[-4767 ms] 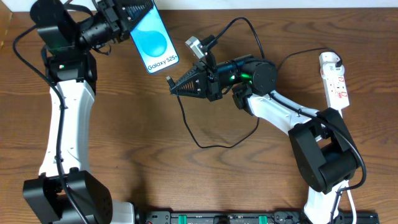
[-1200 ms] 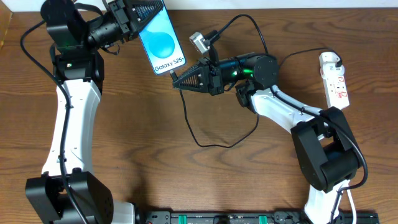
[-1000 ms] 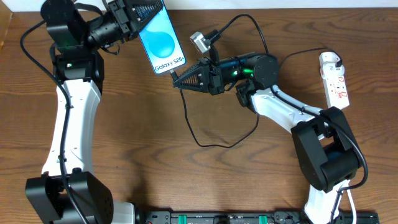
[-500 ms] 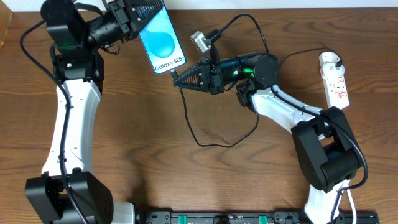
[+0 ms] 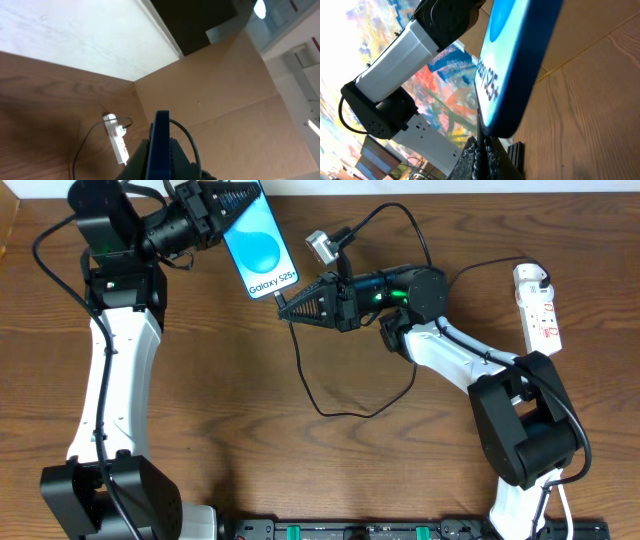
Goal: Plug charger to phone and switch on socket
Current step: 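Push the connector up into the phone's bottom port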
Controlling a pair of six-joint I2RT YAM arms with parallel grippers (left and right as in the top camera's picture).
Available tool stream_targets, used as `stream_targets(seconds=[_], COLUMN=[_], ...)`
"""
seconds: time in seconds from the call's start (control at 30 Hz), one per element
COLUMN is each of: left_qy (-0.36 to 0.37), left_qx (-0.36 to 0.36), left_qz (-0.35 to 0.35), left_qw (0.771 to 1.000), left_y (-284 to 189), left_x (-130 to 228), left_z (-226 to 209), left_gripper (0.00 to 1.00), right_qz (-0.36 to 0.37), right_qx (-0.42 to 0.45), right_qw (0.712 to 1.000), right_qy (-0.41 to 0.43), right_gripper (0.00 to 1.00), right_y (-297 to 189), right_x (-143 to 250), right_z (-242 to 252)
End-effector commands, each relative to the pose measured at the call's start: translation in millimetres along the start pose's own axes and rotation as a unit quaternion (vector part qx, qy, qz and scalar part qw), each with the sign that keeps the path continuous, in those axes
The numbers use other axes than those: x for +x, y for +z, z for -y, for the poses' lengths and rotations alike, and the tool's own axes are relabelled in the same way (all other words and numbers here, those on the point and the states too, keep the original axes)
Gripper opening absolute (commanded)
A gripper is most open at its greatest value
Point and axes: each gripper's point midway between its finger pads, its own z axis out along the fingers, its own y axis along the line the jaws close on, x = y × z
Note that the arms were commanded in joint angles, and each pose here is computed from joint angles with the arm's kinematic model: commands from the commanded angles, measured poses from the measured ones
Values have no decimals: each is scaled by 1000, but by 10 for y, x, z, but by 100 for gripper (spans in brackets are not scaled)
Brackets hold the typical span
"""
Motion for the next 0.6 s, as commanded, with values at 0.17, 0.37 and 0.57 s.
stream_targets(seconds=[0.17, 0.37, 0.57], left_qy=[26, 37, 39], left_qx=[25, 31, 33], left_qz=[-45, -54, -56], left_qw=[998, 997, 997], left_y=[54, 69, 68], left_x=[198, 237, 243], left_z=[124, 146, 157], left_gripper=[8, 8, 8], right_qz=[91, 95, 102], right_qx=[8, 15, 24], right_qw=[996, 995, 994], right_qy=[-3, 14, 37], right_gripper=[1, 1, 1], right_y=[-54, -57, -64], right_x=[-349, -359, -374], right_z=[-2, 51, 127])
